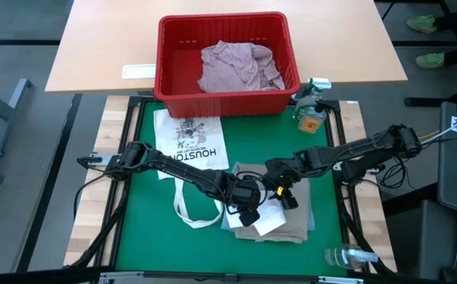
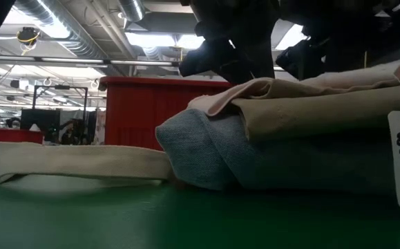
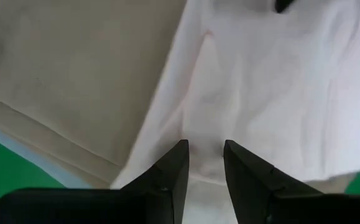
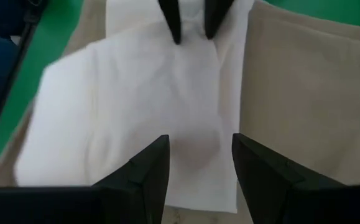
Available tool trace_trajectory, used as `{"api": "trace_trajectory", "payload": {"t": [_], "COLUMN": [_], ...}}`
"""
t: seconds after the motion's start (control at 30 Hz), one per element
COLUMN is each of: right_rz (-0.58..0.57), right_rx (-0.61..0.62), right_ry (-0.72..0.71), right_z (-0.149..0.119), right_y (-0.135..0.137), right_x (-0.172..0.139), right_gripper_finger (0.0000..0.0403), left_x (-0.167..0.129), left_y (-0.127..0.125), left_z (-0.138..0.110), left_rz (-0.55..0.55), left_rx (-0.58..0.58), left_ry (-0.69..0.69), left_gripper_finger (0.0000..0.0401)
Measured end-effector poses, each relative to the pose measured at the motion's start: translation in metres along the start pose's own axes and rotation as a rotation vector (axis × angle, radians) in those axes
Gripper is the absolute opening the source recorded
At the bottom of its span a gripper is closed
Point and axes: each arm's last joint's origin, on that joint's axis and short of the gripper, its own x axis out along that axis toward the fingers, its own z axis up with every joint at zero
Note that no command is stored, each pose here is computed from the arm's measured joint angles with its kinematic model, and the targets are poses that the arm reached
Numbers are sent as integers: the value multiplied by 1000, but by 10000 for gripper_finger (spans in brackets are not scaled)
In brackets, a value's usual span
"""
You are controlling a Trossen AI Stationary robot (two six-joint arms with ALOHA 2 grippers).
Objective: Fold laundry
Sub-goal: Fold the white underwear
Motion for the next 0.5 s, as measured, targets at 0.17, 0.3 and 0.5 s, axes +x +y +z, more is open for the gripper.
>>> {"api": "trace_trajectory", "payload": {"t": [0.17,0.3,0.5], "right_rz": [3,5,5], "right_rx": [-1,9,13], "right_ry": [51,90,107], "right_z": [-2,-3,-4], "right_y": [-3,-5,-6], "right_x": [14,25,29], "right_gripper_finger": [175,175,175], "left_x": [0,1,2], "left_y": [1,6,9], "left_z": [1,4,6], "left_rz": [-50,-45,-38], "left_rx": [-19,-74,-82], "left_ry": [59,73,75], "left_gripper_finger": [90,87,86]}}
